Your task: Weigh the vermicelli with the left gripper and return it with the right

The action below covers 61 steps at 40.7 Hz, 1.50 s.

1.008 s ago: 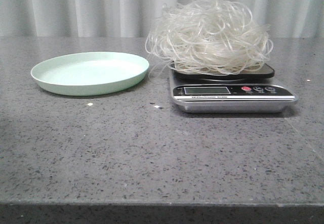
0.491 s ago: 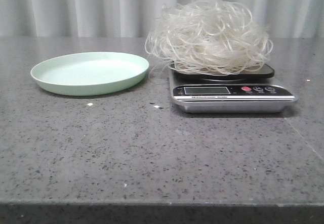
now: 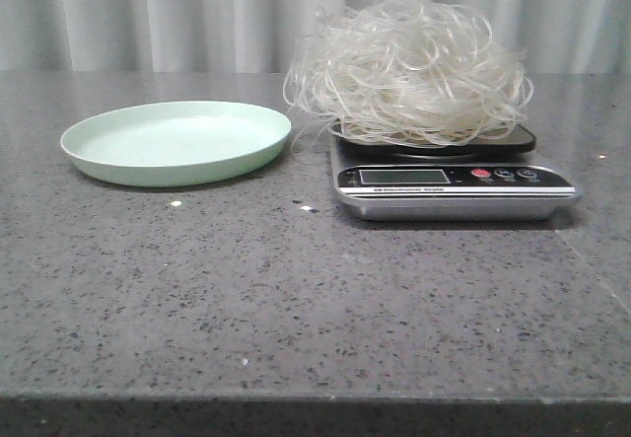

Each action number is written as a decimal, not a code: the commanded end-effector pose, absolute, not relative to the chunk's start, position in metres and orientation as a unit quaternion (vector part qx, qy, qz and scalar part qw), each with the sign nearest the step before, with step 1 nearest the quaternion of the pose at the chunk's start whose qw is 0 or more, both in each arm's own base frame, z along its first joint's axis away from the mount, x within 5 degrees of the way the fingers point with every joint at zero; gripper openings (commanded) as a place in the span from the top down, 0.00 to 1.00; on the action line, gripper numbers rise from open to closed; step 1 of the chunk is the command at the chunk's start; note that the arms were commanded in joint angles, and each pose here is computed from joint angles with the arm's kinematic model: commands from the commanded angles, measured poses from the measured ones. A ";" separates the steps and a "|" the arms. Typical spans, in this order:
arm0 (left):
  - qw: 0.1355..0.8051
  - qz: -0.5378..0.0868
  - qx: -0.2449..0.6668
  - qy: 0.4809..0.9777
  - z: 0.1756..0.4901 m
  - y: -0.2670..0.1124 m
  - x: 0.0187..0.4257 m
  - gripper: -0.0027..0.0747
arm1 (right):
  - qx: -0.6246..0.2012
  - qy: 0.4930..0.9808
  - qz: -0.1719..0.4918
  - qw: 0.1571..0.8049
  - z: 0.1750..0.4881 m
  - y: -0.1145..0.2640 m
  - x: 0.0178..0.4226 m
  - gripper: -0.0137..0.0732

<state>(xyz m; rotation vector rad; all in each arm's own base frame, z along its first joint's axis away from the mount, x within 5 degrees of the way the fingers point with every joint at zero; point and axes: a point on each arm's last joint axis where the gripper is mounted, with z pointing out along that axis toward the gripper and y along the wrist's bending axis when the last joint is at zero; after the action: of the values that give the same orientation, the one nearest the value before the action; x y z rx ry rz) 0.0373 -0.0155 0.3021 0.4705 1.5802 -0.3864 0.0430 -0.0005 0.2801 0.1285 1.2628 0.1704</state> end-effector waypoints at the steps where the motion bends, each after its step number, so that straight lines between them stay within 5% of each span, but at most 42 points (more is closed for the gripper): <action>1: 0.693 -0.176 0.208 0.667 0.314 -0.016 0.037 0.79 | 0.061 0.556 0.079 0.825 0.324 -0.001 0.043 0.67; 7: 0.695 -0.169 0.211 0.666 0.315 -0.016 0.037 0.79 | 0.058 0.558 0.081 0.824 0.376 -0.001 0.055 0.60; 17: 0.695 -0.169 0.211 0.666 0.315 -0.016 0.037 0.79 | 0.050 0.610 0.086 0.786 0.447 0.003 0.104 0.25; 23: 0.695 -0.169 0.211 0.666 0.315 -0.016 0.037 0.79 | 0.028 0.665 0.103 0.739 0.465 0.011 0.139 0.23; 38: 0.697 -0.165 0.213 0.665 0.315 -0.016 0.037 0.79 | -0.264 0.803 0.066 0.531 0.450 0.081 0.224 0.21; 48: 0.696 -0.162 0.214 0.666 0.314 -0.015 0.038 0.79 | -0.411 0.797 0.060 0.438 0.430 0.120 0.252 0.21; 61: 0.699 -0.150 0.218 0.664 0.314 -0.015 0.038 0.79 | -0.445 0.803 0.077 0.389 0.402 0.150 0.286 0.18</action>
<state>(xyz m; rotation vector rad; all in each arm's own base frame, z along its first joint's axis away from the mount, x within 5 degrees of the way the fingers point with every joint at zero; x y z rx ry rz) 0.0392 -0.0137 0.3006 0.4951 1.5668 -0.3186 0.2835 0.1486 0.3868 -1.1542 2.1125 0.2020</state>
